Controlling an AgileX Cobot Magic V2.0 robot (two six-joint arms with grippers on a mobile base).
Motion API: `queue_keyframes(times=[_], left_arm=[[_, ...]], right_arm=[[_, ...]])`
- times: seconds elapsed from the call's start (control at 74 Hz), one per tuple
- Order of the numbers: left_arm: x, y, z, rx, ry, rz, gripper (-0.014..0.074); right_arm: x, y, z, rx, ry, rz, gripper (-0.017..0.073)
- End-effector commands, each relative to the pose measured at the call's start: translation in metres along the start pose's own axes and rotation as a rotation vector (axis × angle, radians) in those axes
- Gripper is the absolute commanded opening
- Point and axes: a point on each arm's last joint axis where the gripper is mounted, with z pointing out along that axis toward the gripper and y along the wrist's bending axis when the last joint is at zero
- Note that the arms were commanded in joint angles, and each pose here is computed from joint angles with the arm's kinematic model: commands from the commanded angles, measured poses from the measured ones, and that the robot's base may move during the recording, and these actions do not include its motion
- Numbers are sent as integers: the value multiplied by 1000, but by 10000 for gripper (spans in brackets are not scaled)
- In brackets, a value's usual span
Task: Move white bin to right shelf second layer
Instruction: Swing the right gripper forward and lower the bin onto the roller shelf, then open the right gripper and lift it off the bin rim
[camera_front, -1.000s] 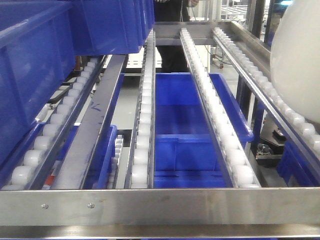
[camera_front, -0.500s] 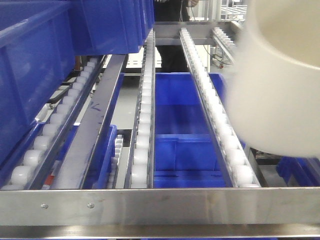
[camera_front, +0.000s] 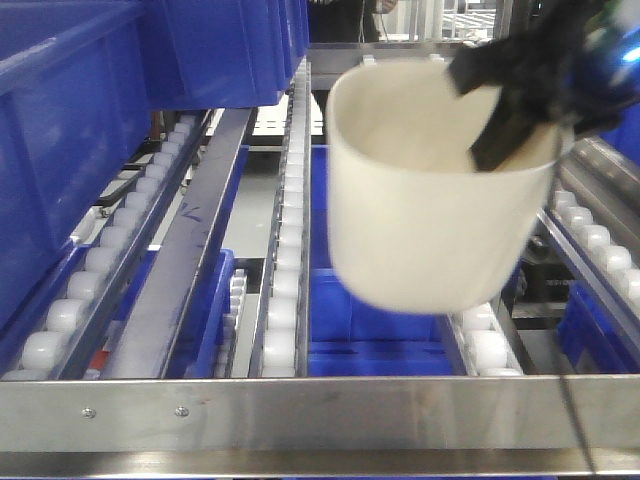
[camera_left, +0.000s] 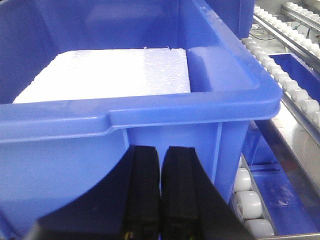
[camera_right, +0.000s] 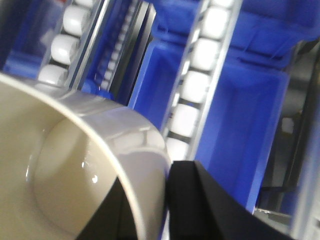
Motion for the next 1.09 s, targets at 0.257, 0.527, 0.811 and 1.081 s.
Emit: queue_keyframes(times=[0.257,0.527,0.811,1.081], left_arm=[[4,0,1,2,-65,-3,85],[4,0,1,2,-65,-3,85],[4,0,1,2,-65,-3,85],[4,0,1,2,-65,-3,85]], right_arm=[[-18,6,18,-10,-73,-24,56],[-14,9,29,-17,-55,-33,56],[-8,14,39,-24,-21,-45,56],[-8,14,39,-24,-20,-45,63]])
